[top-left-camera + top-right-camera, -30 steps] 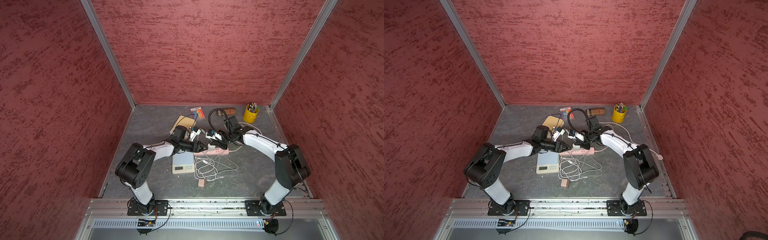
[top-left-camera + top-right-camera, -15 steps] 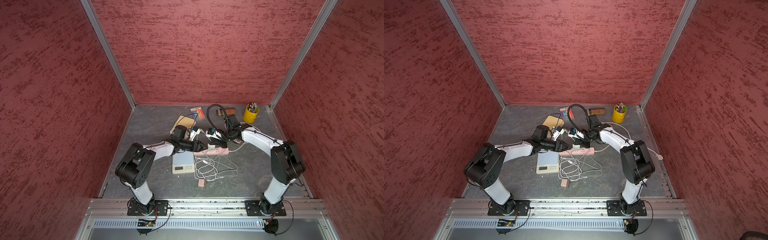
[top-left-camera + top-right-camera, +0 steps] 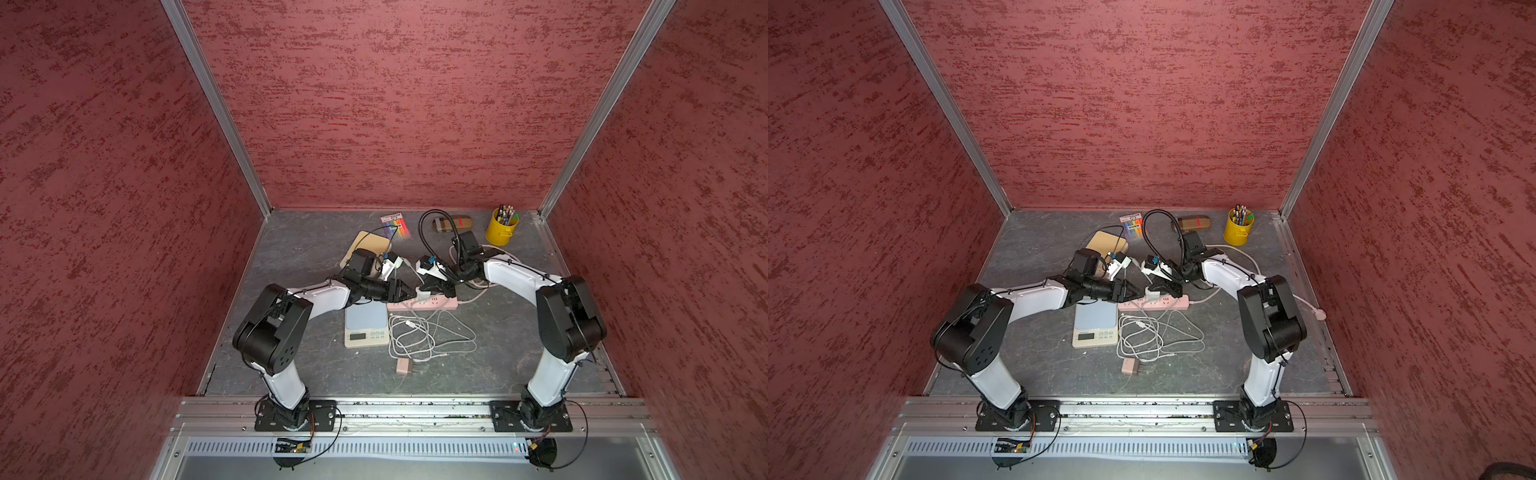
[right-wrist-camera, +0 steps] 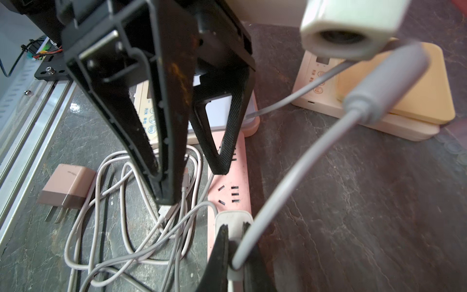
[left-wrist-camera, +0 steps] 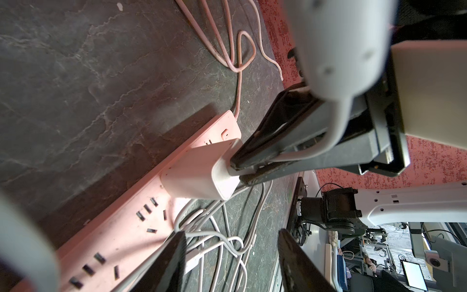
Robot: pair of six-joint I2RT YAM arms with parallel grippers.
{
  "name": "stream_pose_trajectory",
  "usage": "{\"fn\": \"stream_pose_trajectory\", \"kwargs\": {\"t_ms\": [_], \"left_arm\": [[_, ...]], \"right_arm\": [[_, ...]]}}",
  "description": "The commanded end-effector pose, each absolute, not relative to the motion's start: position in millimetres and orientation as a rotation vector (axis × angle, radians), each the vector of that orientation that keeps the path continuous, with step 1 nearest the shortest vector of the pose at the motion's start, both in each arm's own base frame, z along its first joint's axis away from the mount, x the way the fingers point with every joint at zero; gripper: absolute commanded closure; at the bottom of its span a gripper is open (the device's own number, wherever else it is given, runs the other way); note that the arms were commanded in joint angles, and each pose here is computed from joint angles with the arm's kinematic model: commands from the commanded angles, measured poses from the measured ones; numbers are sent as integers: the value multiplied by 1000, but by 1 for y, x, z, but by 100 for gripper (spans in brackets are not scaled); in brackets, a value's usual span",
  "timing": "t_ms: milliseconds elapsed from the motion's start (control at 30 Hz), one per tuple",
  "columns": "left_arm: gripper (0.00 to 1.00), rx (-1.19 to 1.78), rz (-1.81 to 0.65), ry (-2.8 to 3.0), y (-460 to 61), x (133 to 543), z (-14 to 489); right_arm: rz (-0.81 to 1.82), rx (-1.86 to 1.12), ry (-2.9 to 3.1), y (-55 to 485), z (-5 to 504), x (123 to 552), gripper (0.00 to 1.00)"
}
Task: Charge the electronic scale
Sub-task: Insert the charging cable into the plug, then adjust the charging cable at the center of the board.
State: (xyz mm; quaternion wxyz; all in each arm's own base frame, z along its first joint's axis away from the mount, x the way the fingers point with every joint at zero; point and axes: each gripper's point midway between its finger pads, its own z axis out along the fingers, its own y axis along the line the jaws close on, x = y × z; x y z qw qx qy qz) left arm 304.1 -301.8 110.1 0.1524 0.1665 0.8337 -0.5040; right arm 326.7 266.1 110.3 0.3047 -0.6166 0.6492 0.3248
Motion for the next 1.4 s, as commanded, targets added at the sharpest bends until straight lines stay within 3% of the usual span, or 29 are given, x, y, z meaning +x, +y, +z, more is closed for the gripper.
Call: {"fn": "stream_pose_trajectory", "kwargs": {"t_ms": [0, 167, 333, 567, 733, 933, 1000, 1167, 1367], "left_arm": [[41, 482, -1432, 2403, -307, 308, 110], [41, 478, -1410, 2409, -304, 308, 112], [41, 479, -1398, 2403, -299, 308, 118], [39, 546, -1357, 2331, -294, 303, 141], [39, 623, -1333, 2276, -292, 293, 157], [38, 758, -1285, 2222, -287, 269, 169], [38, 801, -1218, 2224, -286, 262, 166], [41, 789, -1123, 2283, -282, 250, 152], [45, 664, -1097, 2347, -272, 244, 130]], "right_arm": [[884, -1671, 1951, 243, 57, 301, 100], [778, -1693, 2036, 228, 33, 298, 100], [739, -1635, 2009, 235, 42, 311, 100], [608, -1323, 1792, 246, 132, 347, 56], [517, -1085, 1717, 234, 196, 356, 40], [568, -734, 1849, 206, 232, 340, 38], [614, -549, 1941, 193, 231, 331, 43], [707, -254, 2160, 175, 197, 284, 52], [622, -114, 2518, 187, 132, 229, 51]]}}
